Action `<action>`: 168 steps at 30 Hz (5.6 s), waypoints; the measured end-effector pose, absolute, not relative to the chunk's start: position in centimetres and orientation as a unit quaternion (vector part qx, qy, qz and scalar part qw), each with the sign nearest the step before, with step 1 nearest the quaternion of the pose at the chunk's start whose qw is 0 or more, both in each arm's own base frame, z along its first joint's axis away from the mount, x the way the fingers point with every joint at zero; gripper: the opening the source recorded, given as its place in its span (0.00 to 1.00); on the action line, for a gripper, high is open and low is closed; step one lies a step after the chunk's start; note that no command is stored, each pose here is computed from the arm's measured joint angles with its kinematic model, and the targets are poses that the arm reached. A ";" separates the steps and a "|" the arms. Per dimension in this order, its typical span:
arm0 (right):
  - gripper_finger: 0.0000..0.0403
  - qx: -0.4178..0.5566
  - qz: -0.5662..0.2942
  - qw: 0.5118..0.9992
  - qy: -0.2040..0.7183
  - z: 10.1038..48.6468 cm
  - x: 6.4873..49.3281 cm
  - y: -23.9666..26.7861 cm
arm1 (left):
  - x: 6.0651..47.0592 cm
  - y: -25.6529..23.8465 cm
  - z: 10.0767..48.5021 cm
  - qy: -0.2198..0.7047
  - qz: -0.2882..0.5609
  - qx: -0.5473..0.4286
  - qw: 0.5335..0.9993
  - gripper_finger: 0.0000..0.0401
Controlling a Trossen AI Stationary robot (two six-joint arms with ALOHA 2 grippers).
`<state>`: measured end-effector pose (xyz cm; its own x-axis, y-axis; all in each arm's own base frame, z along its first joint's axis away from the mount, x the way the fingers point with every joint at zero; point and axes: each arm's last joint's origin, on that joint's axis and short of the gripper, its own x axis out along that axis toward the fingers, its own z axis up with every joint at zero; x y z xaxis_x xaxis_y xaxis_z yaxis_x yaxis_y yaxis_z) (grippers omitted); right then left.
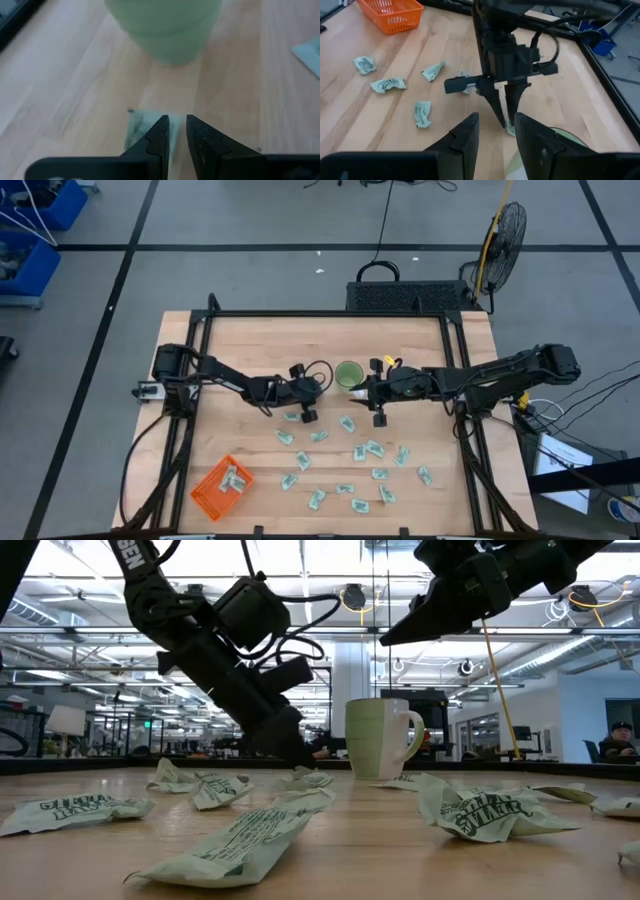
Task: Pick and place Stevia / Truvia into bins
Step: Put the light green stevia packet into the orange basket
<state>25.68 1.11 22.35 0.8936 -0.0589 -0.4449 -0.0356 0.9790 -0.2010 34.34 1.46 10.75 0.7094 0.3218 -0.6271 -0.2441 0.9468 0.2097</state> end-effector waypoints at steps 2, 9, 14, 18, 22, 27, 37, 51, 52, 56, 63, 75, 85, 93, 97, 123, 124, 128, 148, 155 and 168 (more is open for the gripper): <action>0.29 -0.103 -0.006 0.968 0.231 22.3 25.7 1.1 | 34.6 1.5 10.4 0.351 0.154 0.055 0.922 0.18; 0.29 -0.103 -0.005 0.967 0.234 22.3 25.7 1.1 | 34.4 2.1 9.9 0.360 0.165 0.048 0.917 0.18; 0.29 -0.103 -0.004 0.967 0.234 22.3 25.6 1.1 | 34.5 2.2 9.7 0.365 0.163 0.052 0.915 0.12; 0.29 -0.102 -0.004 0.967 0.234 22.3 25.6 1.1 | 34.3 2.0 10.1 0.364 0.161 0.053 0.916 0.02; 0.29 -0.101 -0.004 0.967 0.234 22.3 25.6 1.1 | 33.6 0.8 12.7 0.361 0.146 0.058 0.919 0.01; 0.29 -0.101 -0.004 0.967 0.234 22.3 25.6 1.1 | 30.2 -2.3 18.7 0.364 0.112 0.043 0.924 0.01; 0.29 -0.114 -0.001 0.966 0.234 22.3 25.7 1.1 | 20.1 -9.8 25.4 0.423 -0.028 -0.187 0.886 0.01; 0.29 -0.142 0.003 0.964 0.227 22.4 25.7 1.1 | 15.5 -18.4 20.9 0.589 0.054 -0.400 0.700 0.03; 0.29 -0.150 0.005 0.962 0.227 22.4 25.7 1.1 | 15.5 -18.6 20.6 0.589 0.067 -0.406 0.696 0.04; 0.29 -0.171 0.006 0.959 0.225 22.5 25.7 0.9 | 15.7 -19.0 19.5 0.594 0.116 -0.427 0.671 0.11; 0.29 -0.171 -0.010 0.967 0.187 23.2 26.1 0.3 | 16.2 -19.0 18.8 0.595 0.132 -0.426 0.669 0.18; 0.29 -0.158 -0.021 0.974 0.161 23.7 26.3 0.0 | 18.5 -15.0 21.6 0.541 0.129 -0.500 0.664 0.06; 0.29 -0.156 -0.021 0.974 0.162 23.7 26.3 0.0 | 20.9 -10.0 23.2 0.422 0.093 -0.263 0.863 0.08; 0.29 -0.142 -0.021 0.973 0.180 23.3 26.1 0.0 | 23.7 -8.3 20.3 0.454 0.093 -0.105 0.880 0.18; 0.29 -0.139 -0.021 0.973 0.184 23.3 26.1 0.0 | 25.0 -8.2 18.3 0.486 0.087 -0.099 0.864 0.28; 0.29 -0.145 -0.019 0.972 0.186 23.2 26.1 0.0 | 25.8 -8.4 14.5 0.569 0.051 -0.033 0.820 0.01; 0.29 -0.145 -0.019 0.972 0.186 23.2 26.1 0.0 | 25.5 -8.4 15.1 0.578 0.047 -0.046 0.813 0.01; 0.29 -0.145 -0.019 0.972 0.186 23.2 26.1 0.0 | 24.4 -9.0 18.7 0.610 0.061 -0.126 0.780 0.01; 0.29 -0.132 -0.021 0.972 0.192 23.1 26.0 0.0 | 16.6 -19.9 23.6 0.666 0.285 -0.424 0.544 0.01; 0.29 -0.135 -0.021 0.972 0.189 23.2 26.1 0.0 | 16.2 -19.9 23.6 0.637 0.315 -0.427 0.559 0.06; 0.29 -0.135 -0.021 0.972 0.190 23.2 26.1 0.0 | 16.7 -19.2 23.6 0.617 0.313 -0.403 0.599 0.20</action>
